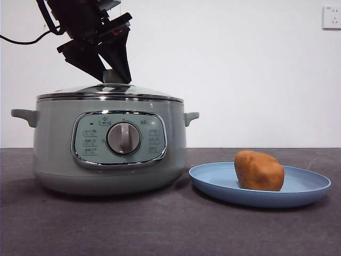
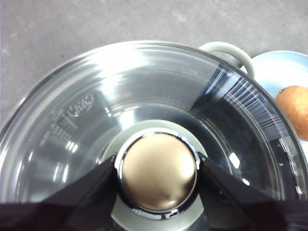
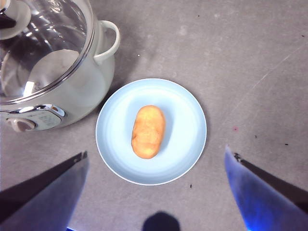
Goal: Take the potato out from the steamer,put the potato on the plate,close the lid
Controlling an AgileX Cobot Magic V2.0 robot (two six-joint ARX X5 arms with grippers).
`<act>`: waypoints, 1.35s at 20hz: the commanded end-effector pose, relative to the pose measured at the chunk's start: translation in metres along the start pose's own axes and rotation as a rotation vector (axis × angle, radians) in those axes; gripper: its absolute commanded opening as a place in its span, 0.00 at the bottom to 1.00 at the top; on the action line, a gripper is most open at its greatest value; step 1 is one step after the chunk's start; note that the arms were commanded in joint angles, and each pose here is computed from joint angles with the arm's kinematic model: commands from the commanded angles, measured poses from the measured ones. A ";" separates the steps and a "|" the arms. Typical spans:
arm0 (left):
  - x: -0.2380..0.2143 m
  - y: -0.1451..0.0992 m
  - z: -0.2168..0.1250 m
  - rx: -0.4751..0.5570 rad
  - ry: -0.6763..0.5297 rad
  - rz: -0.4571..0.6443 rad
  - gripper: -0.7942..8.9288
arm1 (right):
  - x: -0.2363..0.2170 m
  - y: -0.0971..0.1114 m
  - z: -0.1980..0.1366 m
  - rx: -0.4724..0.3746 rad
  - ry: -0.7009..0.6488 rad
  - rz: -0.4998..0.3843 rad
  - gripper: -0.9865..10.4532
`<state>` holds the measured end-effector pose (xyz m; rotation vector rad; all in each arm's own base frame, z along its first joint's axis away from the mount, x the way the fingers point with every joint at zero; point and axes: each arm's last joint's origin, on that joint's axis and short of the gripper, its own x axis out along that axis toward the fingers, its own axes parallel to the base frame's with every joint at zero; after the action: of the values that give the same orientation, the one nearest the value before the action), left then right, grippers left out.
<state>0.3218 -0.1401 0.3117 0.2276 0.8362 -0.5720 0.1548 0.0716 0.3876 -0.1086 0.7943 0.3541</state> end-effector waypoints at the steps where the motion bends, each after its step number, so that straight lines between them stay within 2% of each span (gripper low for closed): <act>1: -0.015 0.003 0.014 -0.033 -0.026 0.024 0.47 | 0.001 0.000 0.000 0.007 0.002 -0.003 0.50; 6: -0.071 -0.003 0.046 -0.016 -0.130 0.018 0.47 | 0.001 0.000 0.000 0.006 0.002 -0.002 0.50; 9: -0.122 -0.013 0.052 0.016 -0.261 -0.067 0.47 | 0.001 0.000 0.000 0.005 0.002 0.001 0.50; 13: -0.207 -0.031 0.029 0.064 -0.438 -0.088 0.47 | 0.001 0.000 0.000 -0.008 0.002 0.006 0.50; 15: -0.247 -0.041 0.009 0.086 -0.509 -0.102 0.47 | 0.001 0.001 0.000 -0.013 0.005 0.041 0.50; 17: -0.274 -0.049 -0.014 0.115 -0.512 -0.120 0.47 | 0.001 0.003 0.000 -0.020 0.009 0.105 0.50; 20: -0.291 -0.055 -0.036 0.141 -0.483 -0.117 0.43 | 0.001 0.003 -0.001 -0.032 0.009 0.110 0.49; 21: -0.293 -0.055 -0.037 0.144 -0.482 -0.116 0.31 | 0.001 0.003 -0.001 -0.034 0.008 0.109 0.43; 22: -0.293 -0.055 -0.038 0.152 -0.476 -0.115 0.11 | 0.001 0.003 -0.001 -0.049 0.008 0.110 0.27; 23: -0.291 -0.055 -0.038 0.163 -0.462 -0.111 0.08 | 0.001 0.003 -0.001 -0.067 0.007 0.109 0.09; 27: -0.279 -0.052 -0.031 0.153 -0.422 -0.118 0.07 | 0.001 0.003 -0.001 -0.081 0.006 0.110 0.08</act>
<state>0.1290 -0.0640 0.5020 0.1762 0.4146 -0.7623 0.1534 0.0745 0.3877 -0.1339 0.7944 0.4850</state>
